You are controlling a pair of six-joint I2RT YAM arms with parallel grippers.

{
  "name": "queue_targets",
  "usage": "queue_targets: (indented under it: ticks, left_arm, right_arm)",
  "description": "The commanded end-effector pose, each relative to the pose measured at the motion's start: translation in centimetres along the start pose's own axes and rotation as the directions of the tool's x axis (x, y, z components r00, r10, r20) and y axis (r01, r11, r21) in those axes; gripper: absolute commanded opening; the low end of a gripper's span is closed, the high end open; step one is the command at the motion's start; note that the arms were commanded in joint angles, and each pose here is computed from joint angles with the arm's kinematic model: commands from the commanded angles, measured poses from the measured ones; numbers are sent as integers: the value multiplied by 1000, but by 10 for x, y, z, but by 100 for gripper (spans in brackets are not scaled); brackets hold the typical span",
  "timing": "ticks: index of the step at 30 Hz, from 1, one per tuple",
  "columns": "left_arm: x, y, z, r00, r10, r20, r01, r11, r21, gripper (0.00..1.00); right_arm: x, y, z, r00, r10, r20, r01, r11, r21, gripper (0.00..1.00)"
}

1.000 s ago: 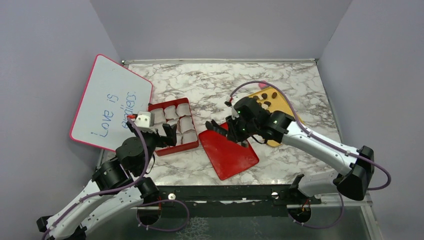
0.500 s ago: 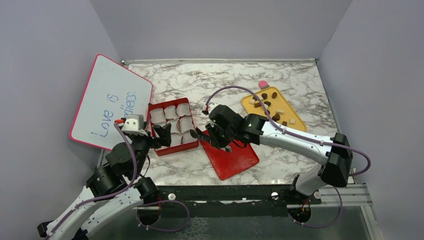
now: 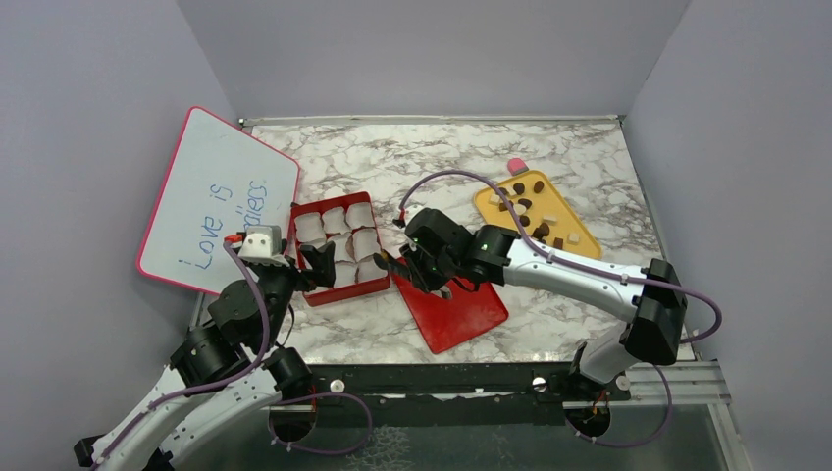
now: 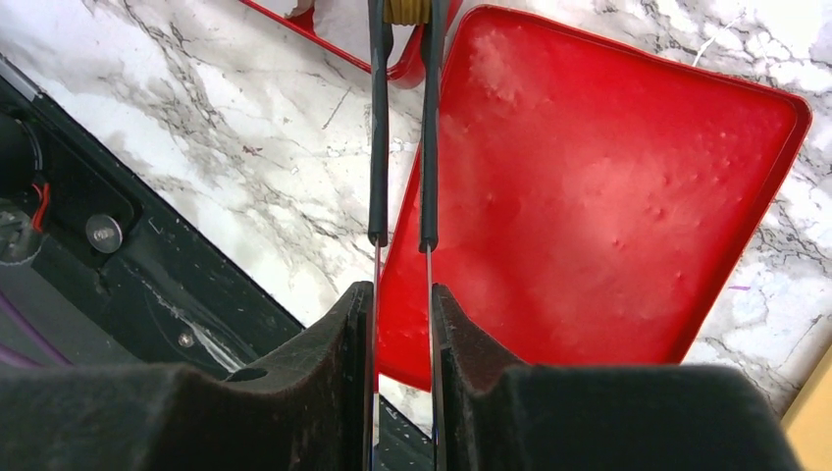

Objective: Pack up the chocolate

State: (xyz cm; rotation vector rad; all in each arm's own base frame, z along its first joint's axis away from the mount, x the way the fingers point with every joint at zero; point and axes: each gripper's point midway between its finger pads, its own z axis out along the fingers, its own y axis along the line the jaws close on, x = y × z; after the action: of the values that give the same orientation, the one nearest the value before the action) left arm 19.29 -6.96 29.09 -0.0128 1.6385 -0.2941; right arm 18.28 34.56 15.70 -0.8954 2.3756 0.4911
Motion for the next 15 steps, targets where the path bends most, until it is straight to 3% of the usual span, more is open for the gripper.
queue_targets:
  ticks: [1, 15]
  left_arm:
    - [-2, 2, 3, 1000, -6, 12, 6, 1000, -19, 99]
    - [-3, 3, 2, 1000, -12, 19, 13, 1000, -21, 99]
  right_arm:
    - [-27, 6, -2, 996, -21, 81, 20, 1000, 16, 28]
    - [-31, 18, -8, 996, -47, 82, 47, 999, -3, 28]
